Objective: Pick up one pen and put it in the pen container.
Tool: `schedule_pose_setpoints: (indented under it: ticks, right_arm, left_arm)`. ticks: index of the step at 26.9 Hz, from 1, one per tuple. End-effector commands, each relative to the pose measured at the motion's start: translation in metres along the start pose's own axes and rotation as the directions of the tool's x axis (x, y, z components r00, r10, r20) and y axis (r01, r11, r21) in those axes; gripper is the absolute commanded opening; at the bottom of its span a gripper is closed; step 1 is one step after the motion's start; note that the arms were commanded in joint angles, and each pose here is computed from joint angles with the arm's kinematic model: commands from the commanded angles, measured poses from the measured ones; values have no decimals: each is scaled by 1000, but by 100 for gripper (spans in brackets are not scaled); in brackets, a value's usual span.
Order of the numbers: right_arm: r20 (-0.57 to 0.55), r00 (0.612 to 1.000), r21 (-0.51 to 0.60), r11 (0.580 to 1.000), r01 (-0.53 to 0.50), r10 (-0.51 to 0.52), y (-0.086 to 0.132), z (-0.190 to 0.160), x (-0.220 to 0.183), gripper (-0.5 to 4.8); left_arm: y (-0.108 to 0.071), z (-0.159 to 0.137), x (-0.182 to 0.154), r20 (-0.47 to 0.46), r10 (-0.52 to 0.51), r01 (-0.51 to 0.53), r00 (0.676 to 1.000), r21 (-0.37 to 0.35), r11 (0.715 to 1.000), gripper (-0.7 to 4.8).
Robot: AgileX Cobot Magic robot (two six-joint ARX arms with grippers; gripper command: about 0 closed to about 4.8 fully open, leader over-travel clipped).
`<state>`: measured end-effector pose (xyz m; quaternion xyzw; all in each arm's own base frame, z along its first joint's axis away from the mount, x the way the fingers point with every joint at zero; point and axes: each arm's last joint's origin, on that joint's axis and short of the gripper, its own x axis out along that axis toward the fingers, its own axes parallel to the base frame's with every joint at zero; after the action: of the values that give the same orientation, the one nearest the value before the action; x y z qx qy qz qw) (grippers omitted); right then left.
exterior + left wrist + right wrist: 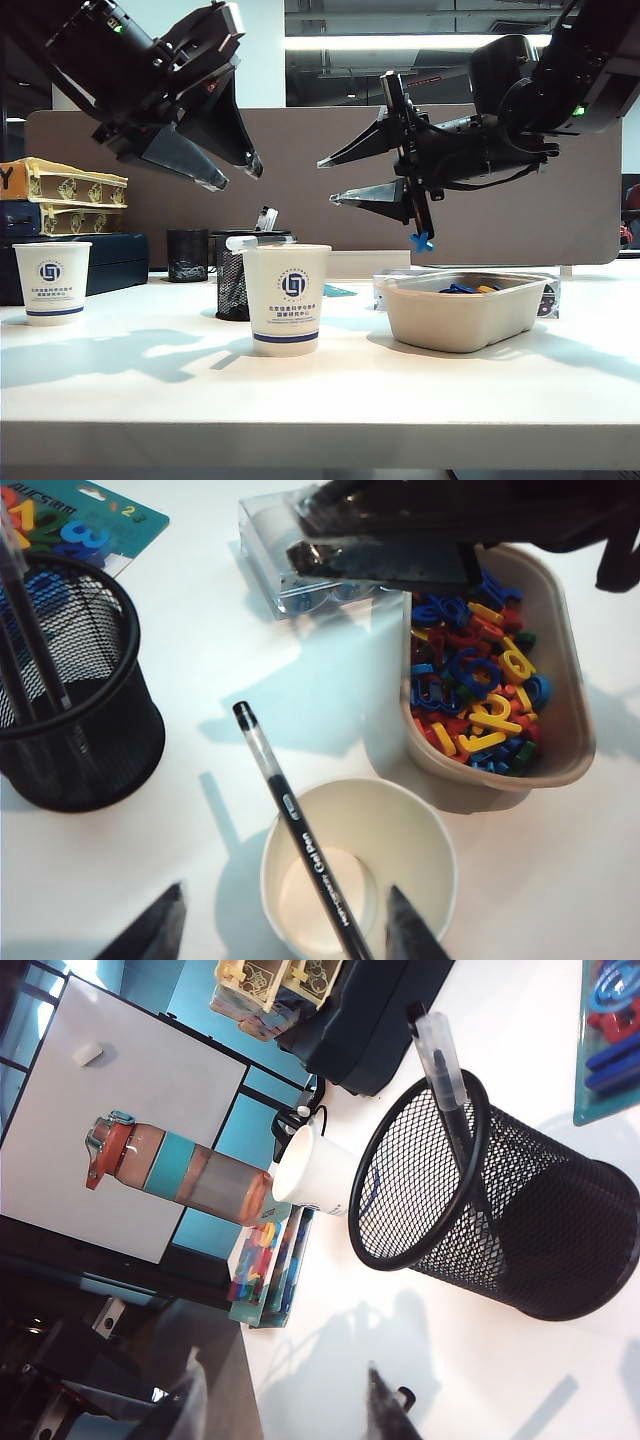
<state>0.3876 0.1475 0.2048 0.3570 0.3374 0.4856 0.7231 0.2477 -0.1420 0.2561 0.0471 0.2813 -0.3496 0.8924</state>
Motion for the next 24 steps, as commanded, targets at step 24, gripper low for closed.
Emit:
schedule_pose_setpoints:
  ticks: [24]
  right_arm:
    - [66, 997, -241, 969, 56, -42, 10, 20, -36, 208]
  left_arm:
    - [-1, -1, 13, -63, 15, -16, 998, -20, 1000, 251]
